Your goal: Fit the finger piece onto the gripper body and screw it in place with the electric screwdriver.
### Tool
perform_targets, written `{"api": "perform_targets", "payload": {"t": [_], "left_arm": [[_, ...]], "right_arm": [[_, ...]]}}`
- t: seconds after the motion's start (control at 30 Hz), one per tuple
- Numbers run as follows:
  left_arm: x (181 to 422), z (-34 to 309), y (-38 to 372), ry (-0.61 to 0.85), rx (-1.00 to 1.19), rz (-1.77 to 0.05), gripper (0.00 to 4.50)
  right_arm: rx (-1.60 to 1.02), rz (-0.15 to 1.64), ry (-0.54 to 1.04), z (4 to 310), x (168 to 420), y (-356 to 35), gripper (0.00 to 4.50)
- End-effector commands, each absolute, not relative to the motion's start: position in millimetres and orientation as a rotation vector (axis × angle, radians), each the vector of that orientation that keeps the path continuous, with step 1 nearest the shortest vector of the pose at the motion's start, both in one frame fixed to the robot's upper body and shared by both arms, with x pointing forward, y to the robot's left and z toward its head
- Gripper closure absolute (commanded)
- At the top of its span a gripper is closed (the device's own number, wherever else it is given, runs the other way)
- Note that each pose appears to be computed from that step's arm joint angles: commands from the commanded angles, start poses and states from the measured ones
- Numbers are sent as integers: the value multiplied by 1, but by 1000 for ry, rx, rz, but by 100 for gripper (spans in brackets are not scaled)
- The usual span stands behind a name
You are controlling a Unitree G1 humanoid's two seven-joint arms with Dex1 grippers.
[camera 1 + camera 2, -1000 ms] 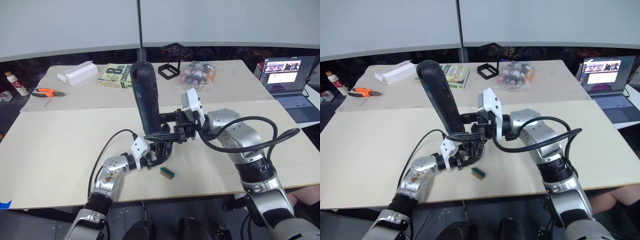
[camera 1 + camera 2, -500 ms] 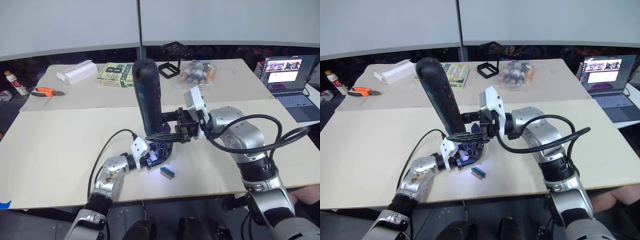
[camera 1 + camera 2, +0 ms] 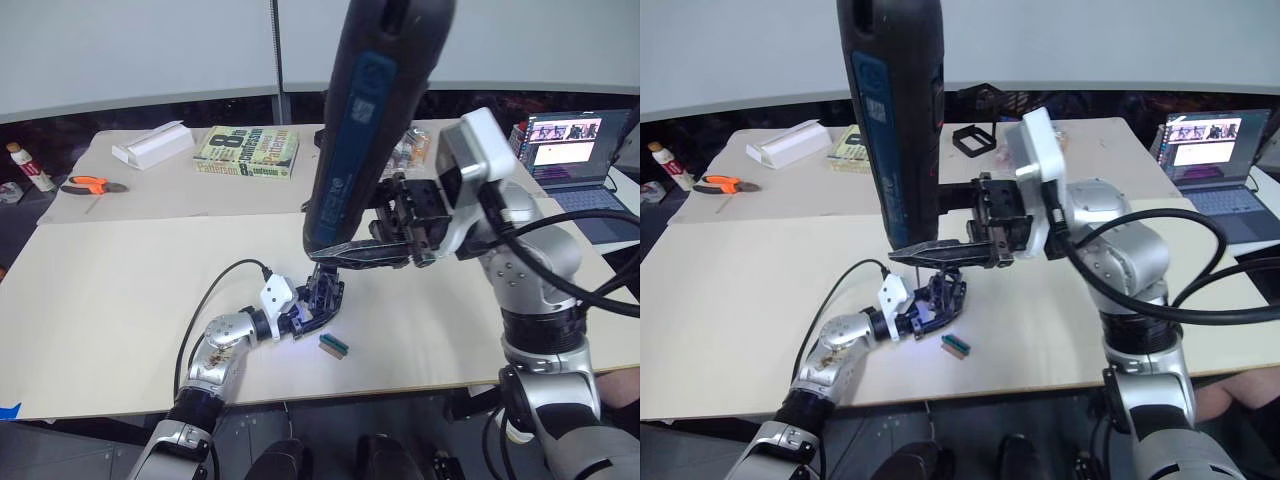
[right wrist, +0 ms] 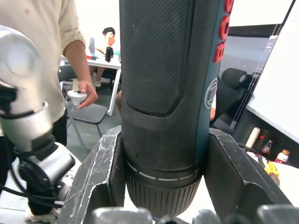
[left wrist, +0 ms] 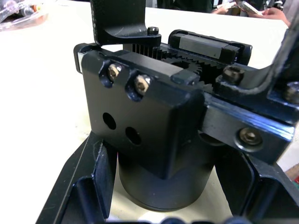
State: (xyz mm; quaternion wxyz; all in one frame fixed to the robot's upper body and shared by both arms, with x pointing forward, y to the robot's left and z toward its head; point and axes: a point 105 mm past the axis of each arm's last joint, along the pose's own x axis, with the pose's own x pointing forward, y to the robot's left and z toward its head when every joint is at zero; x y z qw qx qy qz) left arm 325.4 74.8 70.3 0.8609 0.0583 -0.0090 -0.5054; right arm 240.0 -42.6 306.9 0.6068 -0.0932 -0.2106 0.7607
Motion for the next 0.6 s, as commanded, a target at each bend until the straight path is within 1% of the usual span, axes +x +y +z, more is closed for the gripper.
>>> {"api": "perform_targets", "payload": {"t": [0.03, 0.17, 0.37, 0.43, 0.47, 0.6], "left_arm": [[315, 51, 89, 80, 107, -1052, 6], [305, 74, 115, 9, 152, -1036, 6], [275, 113, 160, -77, 125, -1045, 6], [265, 124, 175, -86, 116, -1039, 6], [261, 131, 185, -88, 126, -1017, 6], [252, 146, 214, -63, 165, -932, 6]], "right_arm": [[-221, 1727, -547, 326, 231, -58, 257], [-278, 1638, -457, 327, 241, -87, 257], [-324, 1510, -278, 324, 263, -131, 257], [-317, 1477, -173, 318, 269, -148, 257], [-318, 1438, -80, 310, 275, -161, 257], [-351, 1308, 189, 282, 289, -201, 257]]}}
